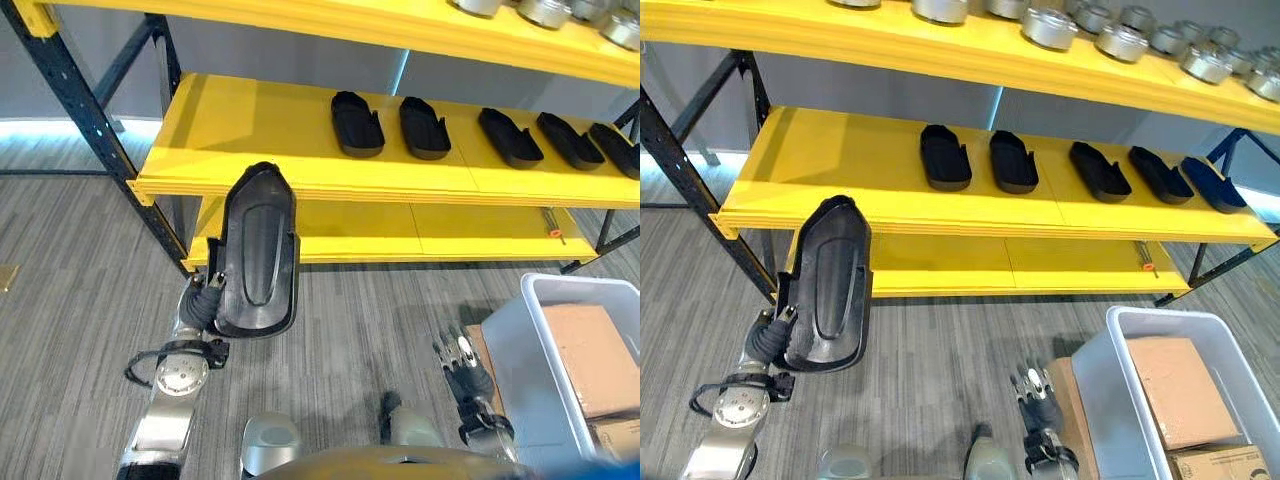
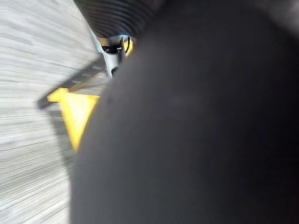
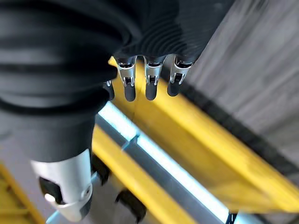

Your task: Move parts from the plastic box to the shelf.

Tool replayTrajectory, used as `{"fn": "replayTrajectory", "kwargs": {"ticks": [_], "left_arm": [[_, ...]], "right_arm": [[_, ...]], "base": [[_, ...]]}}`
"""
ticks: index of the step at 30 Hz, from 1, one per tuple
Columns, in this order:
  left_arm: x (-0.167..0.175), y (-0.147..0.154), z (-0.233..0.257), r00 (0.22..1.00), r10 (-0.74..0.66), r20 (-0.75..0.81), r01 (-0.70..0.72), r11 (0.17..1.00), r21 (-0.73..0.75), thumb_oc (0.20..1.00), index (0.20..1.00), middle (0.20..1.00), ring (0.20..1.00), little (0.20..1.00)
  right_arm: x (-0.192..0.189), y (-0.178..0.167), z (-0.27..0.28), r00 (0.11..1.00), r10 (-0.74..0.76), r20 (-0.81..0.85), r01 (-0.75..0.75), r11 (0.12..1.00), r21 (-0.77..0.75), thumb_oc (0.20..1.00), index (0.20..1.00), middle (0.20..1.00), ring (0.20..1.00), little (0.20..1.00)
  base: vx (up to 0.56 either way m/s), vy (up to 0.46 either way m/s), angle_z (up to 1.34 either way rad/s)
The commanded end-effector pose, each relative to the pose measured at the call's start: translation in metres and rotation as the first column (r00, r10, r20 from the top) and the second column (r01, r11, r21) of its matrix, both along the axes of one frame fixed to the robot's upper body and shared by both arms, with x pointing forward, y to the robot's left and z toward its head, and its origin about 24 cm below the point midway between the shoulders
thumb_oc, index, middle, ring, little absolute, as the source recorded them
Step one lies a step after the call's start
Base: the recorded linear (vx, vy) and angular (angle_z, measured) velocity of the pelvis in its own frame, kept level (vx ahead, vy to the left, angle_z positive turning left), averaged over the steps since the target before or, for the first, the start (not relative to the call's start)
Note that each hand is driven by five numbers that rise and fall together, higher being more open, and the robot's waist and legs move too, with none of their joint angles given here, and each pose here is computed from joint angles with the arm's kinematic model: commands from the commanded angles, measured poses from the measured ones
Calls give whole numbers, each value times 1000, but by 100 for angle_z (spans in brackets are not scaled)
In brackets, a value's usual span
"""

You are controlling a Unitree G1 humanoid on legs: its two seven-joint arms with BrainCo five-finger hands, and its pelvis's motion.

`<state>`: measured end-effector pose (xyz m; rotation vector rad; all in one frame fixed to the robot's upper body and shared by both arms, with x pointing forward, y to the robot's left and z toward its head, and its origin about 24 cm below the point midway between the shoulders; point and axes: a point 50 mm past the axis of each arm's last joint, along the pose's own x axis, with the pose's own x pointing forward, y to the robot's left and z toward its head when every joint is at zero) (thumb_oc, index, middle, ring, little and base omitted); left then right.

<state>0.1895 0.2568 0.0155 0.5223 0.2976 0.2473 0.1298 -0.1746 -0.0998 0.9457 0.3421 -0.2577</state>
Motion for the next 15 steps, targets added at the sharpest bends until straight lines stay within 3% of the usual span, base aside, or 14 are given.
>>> {"fn": "replayTrajectory", "kwargs": {"ticks": [1,6,11,15], "left_arm": [[20,-22,65,938,-145,314,137,989,47,200,200,200,200,200],[27,-29,71,923,-233,307,208,972,113,200,200,200,200,200],[26,-39,62,924,-240,297,234,971,56,200,200,200,200,200],[23,-39,59,930,-210,302,210,977,34,200,200,200,200,200]], "right_arm": [[59,2,48,955,51,294,-36,998,-58,1000,1000,1000,1000,1000],[64,14,50,952,70,298,-59,997,-46,1000,1000,1000,1000,1000],[66,24,48,947,105,304,-102,994,-25,1000,1000,1000,1000,1000],[65,23,46,945,128,300,-124,992,-34,1000,1000,1000,1000,1000]], "base": [[69,451,-1],[53,399,15],[42,272,-37],[129,6,-27]]}}
